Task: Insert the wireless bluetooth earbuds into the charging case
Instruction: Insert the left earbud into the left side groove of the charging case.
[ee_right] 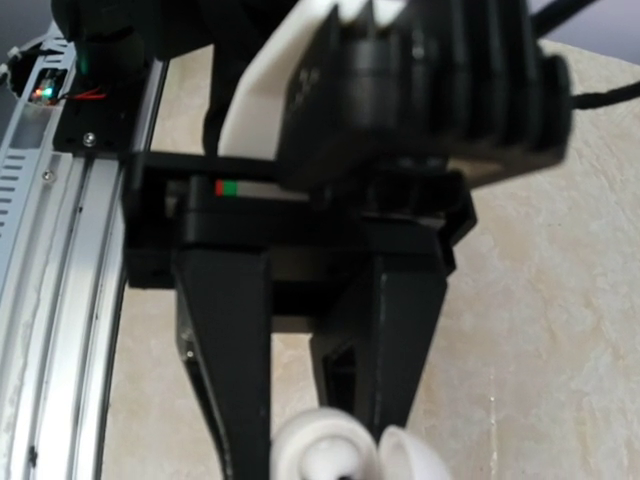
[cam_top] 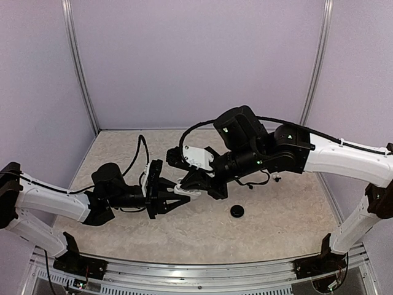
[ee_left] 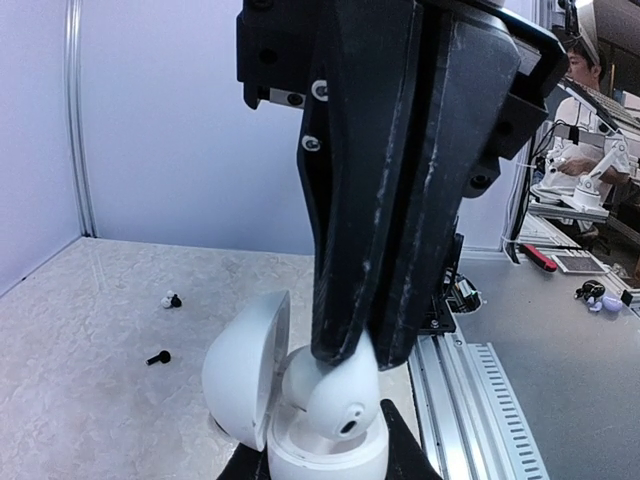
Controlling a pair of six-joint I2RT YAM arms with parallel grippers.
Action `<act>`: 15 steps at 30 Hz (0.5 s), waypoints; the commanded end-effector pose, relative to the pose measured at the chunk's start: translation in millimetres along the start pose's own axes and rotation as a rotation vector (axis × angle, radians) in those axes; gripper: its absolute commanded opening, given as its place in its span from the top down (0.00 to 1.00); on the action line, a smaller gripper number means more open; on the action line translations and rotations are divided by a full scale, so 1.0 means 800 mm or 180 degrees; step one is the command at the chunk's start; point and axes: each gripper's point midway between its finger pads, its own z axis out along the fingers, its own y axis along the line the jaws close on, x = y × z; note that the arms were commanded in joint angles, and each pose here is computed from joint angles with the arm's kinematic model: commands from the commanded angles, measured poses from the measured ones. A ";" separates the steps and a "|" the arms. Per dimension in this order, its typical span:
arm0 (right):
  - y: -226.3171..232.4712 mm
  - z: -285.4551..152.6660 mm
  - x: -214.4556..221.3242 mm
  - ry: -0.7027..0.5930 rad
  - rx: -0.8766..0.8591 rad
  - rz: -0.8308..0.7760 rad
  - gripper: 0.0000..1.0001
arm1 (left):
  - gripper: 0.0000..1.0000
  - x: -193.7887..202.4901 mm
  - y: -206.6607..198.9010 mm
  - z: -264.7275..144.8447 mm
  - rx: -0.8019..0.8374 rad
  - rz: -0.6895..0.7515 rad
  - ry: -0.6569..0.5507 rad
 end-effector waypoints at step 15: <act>0.005 0.006 0.019 0.0316 -0.0031 -0.0081 1.00 | 0.99 -0.031 -0.011 0.002 0.0086 0.0202 -0.0221</act>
